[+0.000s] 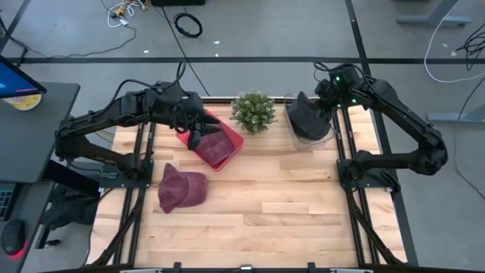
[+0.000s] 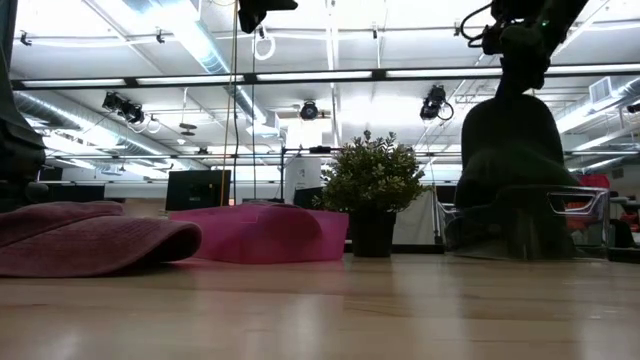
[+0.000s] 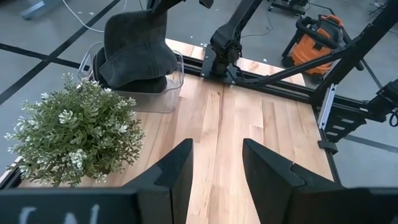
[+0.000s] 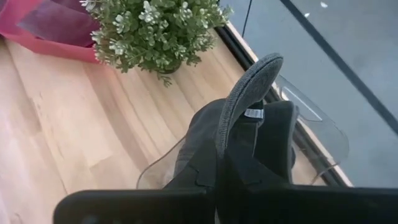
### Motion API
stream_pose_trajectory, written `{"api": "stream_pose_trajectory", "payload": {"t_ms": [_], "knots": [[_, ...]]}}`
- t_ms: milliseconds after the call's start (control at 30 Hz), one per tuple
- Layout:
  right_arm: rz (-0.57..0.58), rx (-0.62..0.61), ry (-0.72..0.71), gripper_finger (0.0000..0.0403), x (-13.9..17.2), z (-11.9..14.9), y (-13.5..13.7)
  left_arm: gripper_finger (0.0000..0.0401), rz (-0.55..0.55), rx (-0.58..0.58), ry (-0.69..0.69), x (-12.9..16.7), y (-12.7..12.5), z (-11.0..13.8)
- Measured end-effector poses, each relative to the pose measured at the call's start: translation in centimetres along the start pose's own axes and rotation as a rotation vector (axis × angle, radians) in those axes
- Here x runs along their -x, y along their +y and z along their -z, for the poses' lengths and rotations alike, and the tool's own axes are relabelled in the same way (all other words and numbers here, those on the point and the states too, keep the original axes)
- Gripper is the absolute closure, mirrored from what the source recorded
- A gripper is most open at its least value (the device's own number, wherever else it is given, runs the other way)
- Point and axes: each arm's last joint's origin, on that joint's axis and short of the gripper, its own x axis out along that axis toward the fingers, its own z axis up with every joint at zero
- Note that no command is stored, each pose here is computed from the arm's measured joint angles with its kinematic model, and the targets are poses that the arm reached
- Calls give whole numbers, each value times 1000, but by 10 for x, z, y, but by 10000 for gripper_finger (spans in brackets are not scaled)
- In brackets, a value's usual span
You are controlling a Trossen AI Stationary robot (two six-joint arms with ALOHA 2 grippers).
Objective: Pick & Place hat
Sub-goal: Put the black cap into the transparent bin
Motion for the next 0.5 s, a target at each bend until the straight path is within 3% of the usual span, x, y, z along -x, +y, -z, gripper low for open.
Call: {"api": "stream_pose_trajectory", "payload": {"t_ms": [500], "knots": [[-87, -30, 94, 399, -31, -5, -15, 259, -1, 0, 7, 0, 0, 1]]}}
